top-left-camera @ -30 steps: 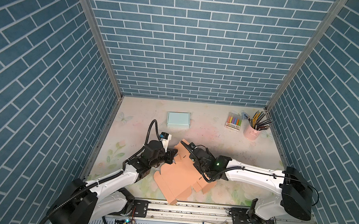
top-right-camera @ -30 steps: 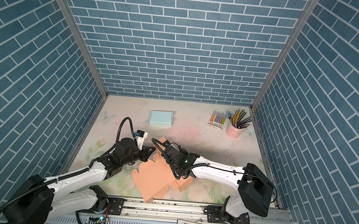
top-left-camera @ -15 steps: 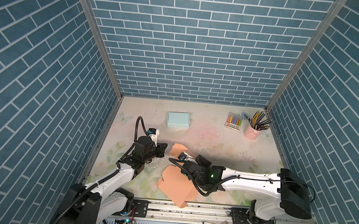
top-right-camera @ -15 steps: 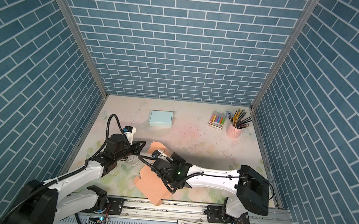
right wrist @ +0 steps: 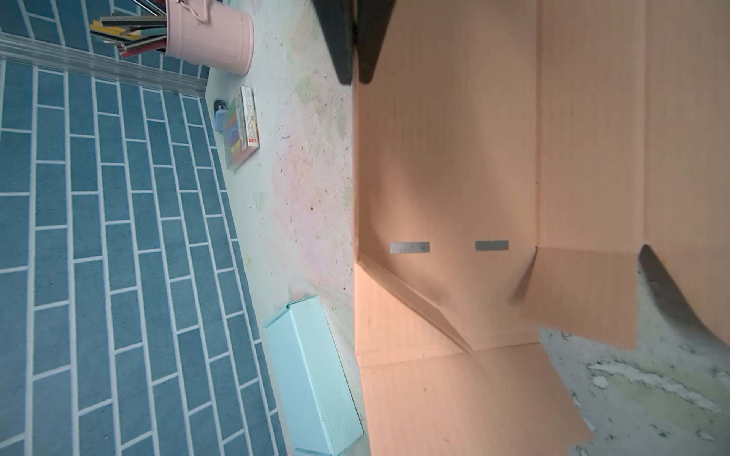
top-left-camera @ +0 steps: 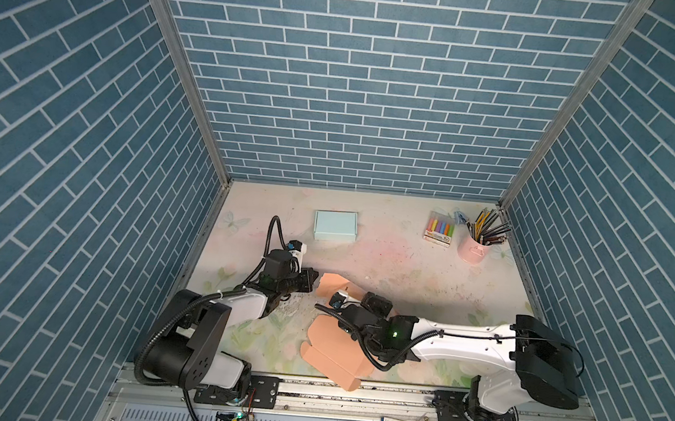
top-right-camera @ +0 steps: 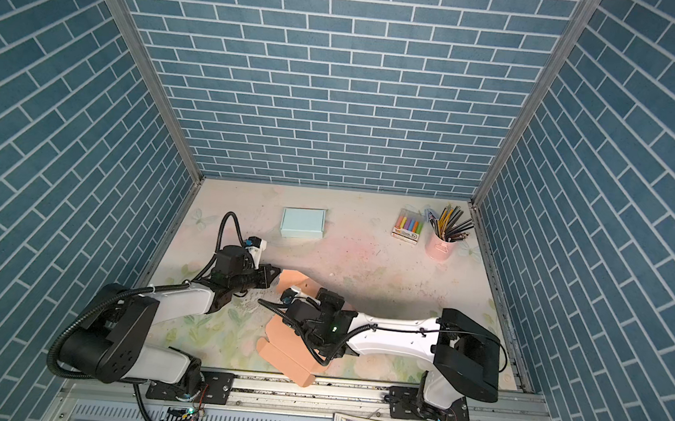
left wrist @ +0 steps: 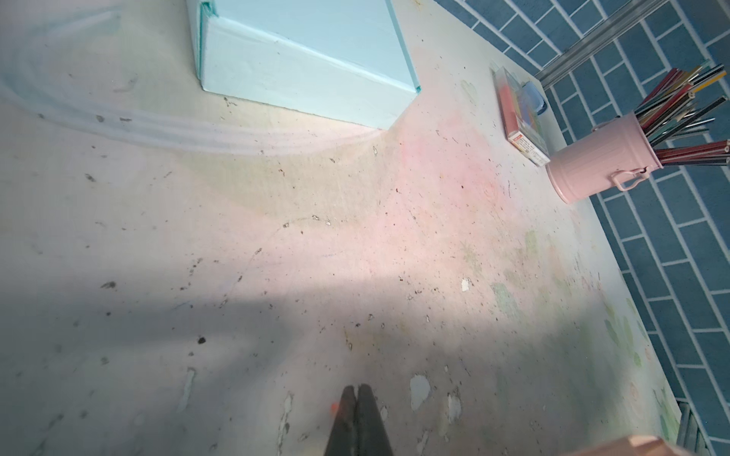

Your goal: Fold the paper box

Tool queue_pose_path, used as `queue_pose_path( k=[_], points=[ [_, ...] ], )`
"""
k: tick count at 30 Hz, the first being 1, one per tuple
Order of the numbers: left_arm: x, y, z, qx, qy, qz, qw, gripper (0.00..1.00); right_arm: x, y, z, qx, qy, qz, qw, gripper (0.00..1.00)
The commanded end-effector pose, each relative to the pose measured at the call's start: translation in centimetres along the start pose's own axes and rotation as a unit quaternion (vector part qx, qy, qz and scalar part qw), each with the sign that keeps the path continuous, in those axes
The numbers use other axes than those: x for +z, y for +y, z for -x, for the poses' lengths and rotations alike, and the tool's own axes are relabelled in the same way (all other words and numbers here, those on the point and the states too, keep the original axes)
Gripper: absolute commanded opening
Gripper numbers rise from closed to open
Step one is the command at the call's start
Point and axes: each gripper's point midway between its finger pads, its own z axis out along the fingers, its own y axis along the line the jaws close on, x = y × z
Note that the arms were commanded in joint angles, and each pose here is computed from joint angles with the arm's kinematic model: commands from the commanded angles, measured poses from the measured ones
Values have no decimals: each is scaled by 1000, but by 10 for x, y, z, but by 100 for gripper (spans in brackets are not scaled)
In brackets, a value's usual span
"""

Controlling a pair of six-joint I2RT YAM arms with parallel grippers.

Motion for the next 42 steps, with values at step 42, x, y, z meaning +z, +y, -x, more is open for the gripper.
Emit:
queue_pose_path(
  k=[42],
  points=[
    [-23, -31, -15, 7, -33, -46, 998, 5, 7, -7, 6, -156, -41, -125, 979, 0]
  ],
)
